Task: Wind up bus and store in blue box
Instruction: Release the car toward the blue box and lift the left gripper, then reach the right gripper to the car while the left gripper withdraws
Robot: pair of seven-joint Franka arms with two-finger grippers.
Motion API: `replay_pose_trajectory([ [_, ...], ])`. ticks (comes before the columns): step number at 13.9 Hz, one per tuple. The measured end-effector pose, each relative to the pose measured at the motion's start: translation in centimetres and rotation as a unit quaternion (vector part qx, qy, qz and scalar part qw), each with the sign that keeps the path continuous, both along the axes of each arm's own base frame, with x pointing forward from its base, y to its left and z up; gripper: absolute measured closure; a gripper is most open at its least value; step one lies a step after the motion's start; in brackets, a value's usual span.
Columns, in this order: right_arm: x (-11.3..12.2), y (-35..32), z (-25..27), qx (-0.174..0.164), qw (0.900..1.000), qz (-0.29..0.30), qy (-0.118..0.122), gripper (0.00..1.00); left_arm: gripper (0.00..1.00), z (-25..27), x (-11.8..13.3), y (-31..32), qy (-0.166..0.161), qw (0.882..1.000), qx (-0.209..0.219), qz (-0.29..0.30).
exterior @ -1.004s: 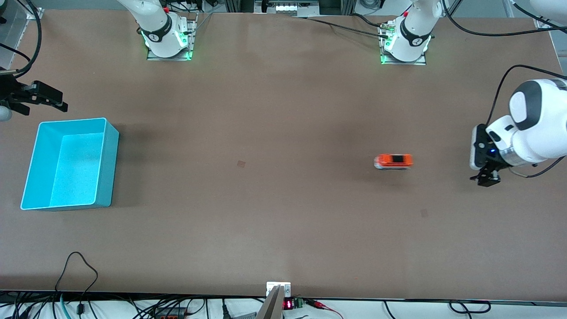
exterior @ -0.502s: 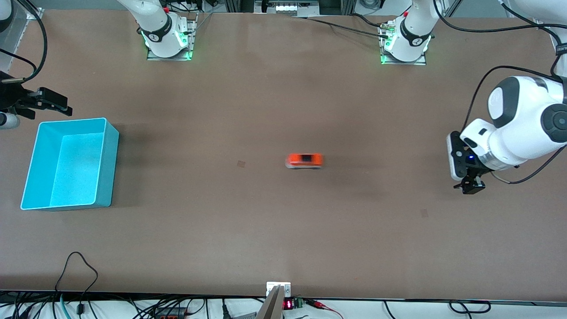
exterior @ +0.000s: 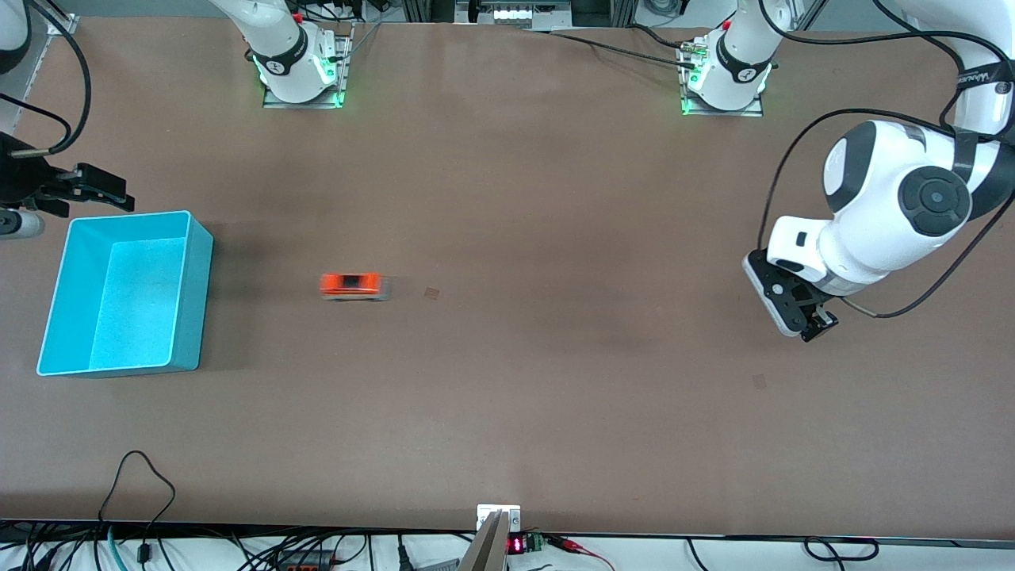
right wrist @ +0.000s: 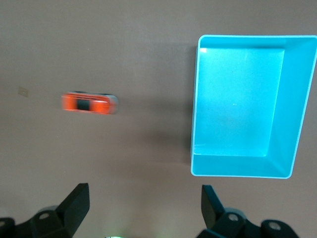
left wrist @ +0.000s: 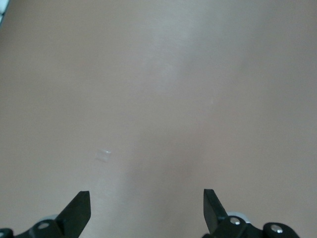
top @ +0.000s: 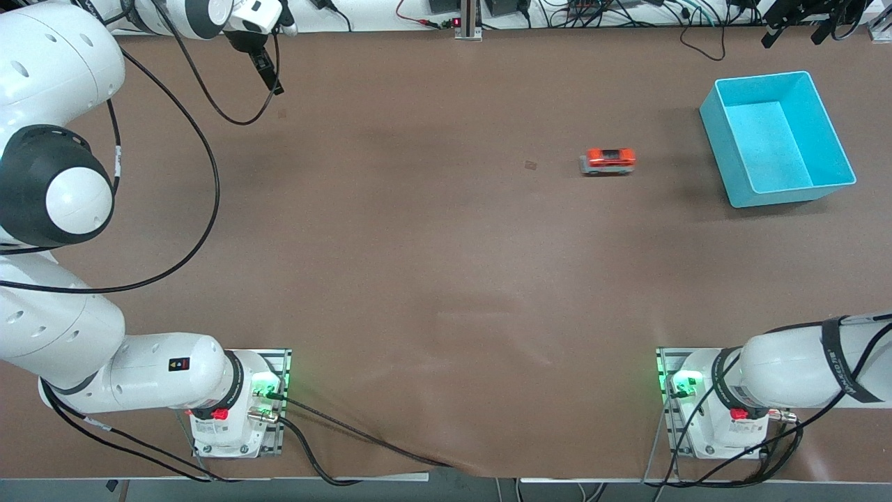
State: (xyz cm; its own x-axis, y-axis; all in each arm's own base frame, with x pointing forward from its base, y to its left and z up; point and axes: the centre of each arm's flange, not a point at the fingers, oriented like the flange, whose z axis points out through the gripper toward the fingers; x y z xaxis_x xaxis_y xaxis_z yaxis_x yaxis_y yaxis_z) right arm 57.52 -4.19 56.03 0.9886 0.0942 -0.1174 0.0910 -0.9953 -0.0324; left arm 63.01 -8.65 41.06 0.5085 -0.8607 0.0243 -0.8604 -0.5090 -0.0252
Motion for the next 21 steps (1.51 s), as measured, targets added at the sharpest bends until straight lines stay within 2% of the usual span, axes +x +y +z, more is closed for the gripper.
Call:
replay_pose_trajectory([
  [3, 0.2, -0.1, -0.5, 0.000, 1.000, -0.001, 0.004, 0.00, 0.00, 3.8, 1.5, 2.5, -0.039, 0.995, -0.003, 0.088],
  [7, 0.1, -0.8, -0.8, 0.000, 1.000, -0.007, 0.009, 0.00, 0.00, 7.2, 2.6, 8.2, -0.074, 0.978, -0.002, 0.193],
  [9, 0.0, -0.7, -1.3, 0.001, 1.000, -0.005, 0.023, 0.00, 0.00, 9.3, 2.8, 9.3, -0.080, 0.962, -0.006, 0.260],
  [11, 0.1, 0.0, -2.3, 0.005, 0.999, 0.015, 0.040, 0.00, 0.00, 11.1, 2.6, 10.5, -0.070, 0.941, -0.003, 0.330],
  [14, 0.9, 0.9, -4.9, 0.010, 0.997, 0.048, 0.063, 0.00, 0.00, 13.8, 2.2, 11.0, -0.066, 0.915, -0.005, 0.399],
  [17, 1.5, 0.9, -7.7, 0.013, 0.995, 0.052, 0.087, 0.00, 0.00, 16.7, 0.6, 10.3, -0.039, 0.870, -0.041, 0.490],
  [19, 1.8, 0.9, -9.9, 0.017, 0.993, 0.068, 0.096, 0.00, 0.00, 18.4, -0.7, 10.6, -0.030, 0.852, -0.044, 0.520],
  [21, 2.2, 0.8, -12.3, 0.024, 0.990, 0.101, 0.100, 0.00, 0.00, 19.4, -2.0, 11.0, -0.017, 0.843, -0.039, 0.537],
])
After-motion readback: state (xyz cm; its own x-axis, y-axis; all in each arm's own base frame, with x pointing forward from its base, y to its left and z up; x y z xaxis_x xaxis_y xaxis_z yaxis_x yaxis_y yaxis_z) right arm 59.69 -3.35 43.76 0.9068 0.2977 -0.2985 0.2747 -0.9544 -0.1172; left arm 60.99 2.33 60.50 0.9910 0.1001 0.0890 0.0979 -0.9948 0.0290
